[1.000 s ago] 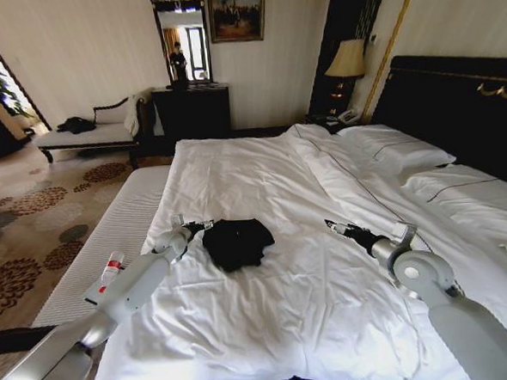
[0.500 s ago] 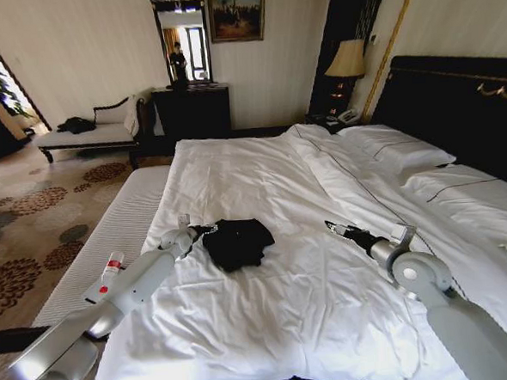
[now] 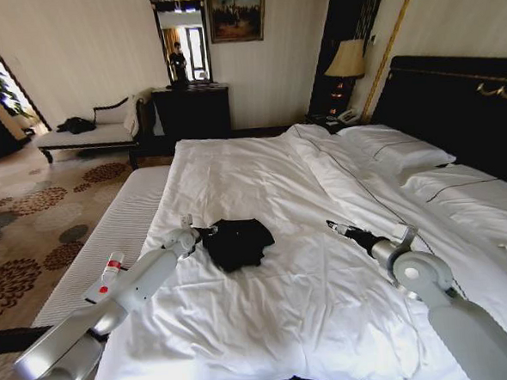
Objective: Fold the clothes on the bed.
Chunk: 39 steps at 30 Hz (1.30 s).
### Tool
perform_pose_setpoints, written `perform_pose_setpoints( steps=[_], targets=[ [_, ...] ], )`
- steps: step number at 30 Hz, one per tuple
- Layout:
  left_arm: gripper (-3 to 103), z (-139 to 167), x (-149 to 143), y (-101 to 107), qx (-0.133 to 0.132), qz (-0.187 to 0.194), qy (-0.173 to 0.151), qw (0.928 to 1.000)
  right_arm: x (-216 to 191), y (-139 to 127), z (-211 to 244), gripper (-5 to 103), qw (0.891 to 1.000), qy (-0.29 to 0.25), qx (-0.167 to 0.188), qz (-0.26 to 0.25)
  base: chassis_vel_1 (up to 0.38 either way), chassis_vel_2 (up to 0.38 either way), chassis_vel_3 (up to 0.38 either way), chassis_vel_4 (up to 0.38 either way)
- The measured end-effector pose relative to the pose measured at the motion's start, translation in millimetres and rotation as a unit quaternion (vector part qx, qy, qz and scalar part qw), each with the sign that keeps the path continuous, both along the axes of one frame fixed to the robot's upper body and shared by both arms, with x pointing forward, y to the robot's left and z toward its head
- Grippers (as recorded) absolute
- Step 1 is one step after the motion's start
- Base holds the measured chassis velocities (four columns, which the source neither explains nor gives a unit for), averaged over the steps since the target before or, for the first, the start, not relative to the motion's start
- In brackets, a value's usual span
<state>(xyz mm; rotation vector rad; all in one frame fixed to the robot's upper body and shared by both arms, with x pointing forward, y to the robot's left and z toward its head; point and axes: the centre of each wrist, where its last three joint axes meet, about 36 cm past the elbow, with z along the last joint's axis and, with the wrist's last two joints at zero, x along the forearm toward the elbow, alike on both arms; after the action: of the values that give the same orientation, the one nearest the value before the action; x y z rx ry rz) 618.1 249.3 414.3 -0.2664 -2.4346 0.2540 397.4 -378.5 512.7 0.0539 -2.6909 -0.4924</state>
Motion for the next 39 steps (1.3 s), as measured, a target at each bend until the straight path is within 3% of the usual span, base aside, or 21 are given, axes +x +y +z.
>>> perform_pose_setpoints(
  steps=[1,3,6,7,10,12,14,20,29,39],
  targets=[
    [39,0,0,1,0.000,0.001,0.000,1.0000,0,0,0,100,1.000,0.000,0.001,0.000,0.000,0.000,0.000,0.000],
    [39,0,-1,1,0.001,0.002,-0.001,1.0000,0,0,0,100,1.000,0.000,0.003,0.000,0.000,0.000,0.000,0.000],
    [23,0,-1,1,0.002,0.004,-0.006,1.0000,4,2,1,100,1.000,0.012,0.020,0.002,0.000,0.000,0.000,0.000],
    [23,0,-1,1,0.002,0.004,-0.006,1.0000,4,2,1,100,1.000,0.012,0.020,0.002,0.000,0.000,0.000,0.000],
    [7,3,0,0,0.003,0.004,-0.013,0.9999,22,1,8,100,0.998,0.049,0.044,0.003,0.000,0.000,0.000,0.000],
    [7,3,1,0,0.003,0.004,-0.015,0.9999,31,-1,10,100,0.997,0.056,0.057,0.006,0.000,0.000,0.000,0.000],
    [1,3,1,-1,0.004,0.003,-0.017,0.9998,56,-3,11,100,0.993,0.065,0.095,0.011,0.000,0.000,0.000,0.000],
    [0,-4,-7,-1,0.007,-0.001,-0.016,0.9999,120,7,-4,100,0.983,0.093,0.153,0.041,0.000,0.000,0.000,0.000],
    [0,-10,-9,1,0.012,-0.003,-0.019,0.9997,202,45,-31,100,0.969,0.129,0.196,0.078,0.000,0.000,0.000,0.000],
    [0,-15,-15,-4,0.008,-0.003,-0.017,0.9998,222,105,-72,100,0.957,0.154,0.219,0.113,0.000,0.000,0.000,0.000]
  ],
)
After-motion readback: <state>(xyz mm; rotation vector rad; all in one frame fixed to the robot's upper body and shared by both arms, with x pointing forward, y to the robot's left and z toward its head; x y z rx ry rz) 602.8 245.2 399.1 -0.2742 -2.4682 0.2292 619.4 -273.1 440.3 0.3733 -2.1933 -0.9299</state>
